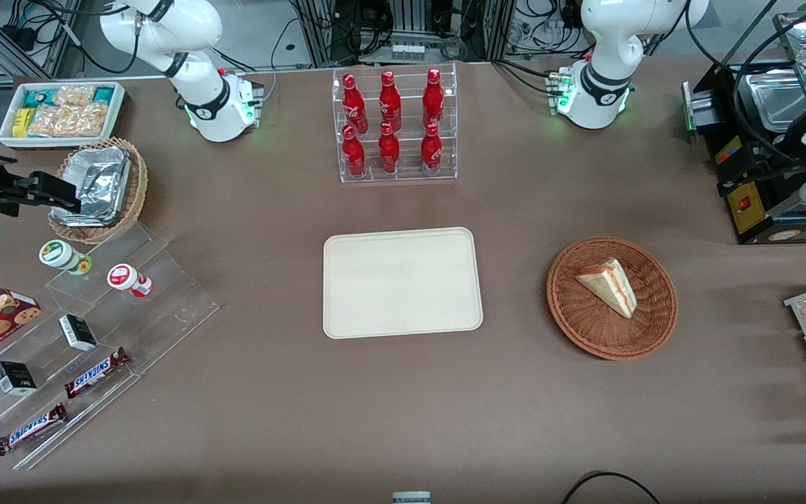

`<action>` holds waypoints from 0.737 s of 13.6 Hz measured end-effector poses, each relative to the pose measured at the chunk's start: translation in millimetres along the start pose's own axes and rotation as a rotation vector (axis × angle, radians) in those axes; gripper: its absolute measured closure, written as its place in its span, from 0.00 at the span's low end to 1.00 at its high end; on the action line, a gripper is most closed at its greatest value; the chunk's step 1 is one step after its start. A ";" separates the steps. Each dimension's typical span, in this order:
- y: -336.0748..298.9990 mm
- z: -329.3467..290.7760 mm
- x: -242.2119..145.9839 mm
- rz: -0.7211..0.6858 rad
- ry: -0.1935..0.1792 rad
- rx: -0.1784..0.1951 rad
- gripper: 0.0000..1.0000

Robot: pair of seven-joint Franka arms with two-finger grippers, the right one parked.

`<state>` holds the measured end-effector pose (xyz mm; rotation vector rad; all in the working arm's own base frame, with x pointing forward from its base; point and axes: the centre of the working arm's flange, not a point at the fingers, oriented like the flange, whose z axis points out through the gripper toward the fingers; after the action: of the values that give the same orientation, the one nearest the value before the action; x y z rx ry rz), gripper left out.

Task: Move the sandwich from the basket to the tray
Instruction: 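Move the left gripper over the wicker basket toward the sandwich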

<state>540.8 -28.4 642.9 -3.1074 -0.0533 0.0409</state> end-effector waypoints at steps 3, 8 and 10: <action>4.1 9.5 9.3 -0.005 0.003 -0.001 0.00; 15.2 80.5 43.5 -0.002 -0.009 -0.004 0.00; 20.0 123.0 49.7 -0.035 0.003 -0.007 0.00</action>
<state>587.8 -42.6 518.0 -3.1123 -0.1082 0.0349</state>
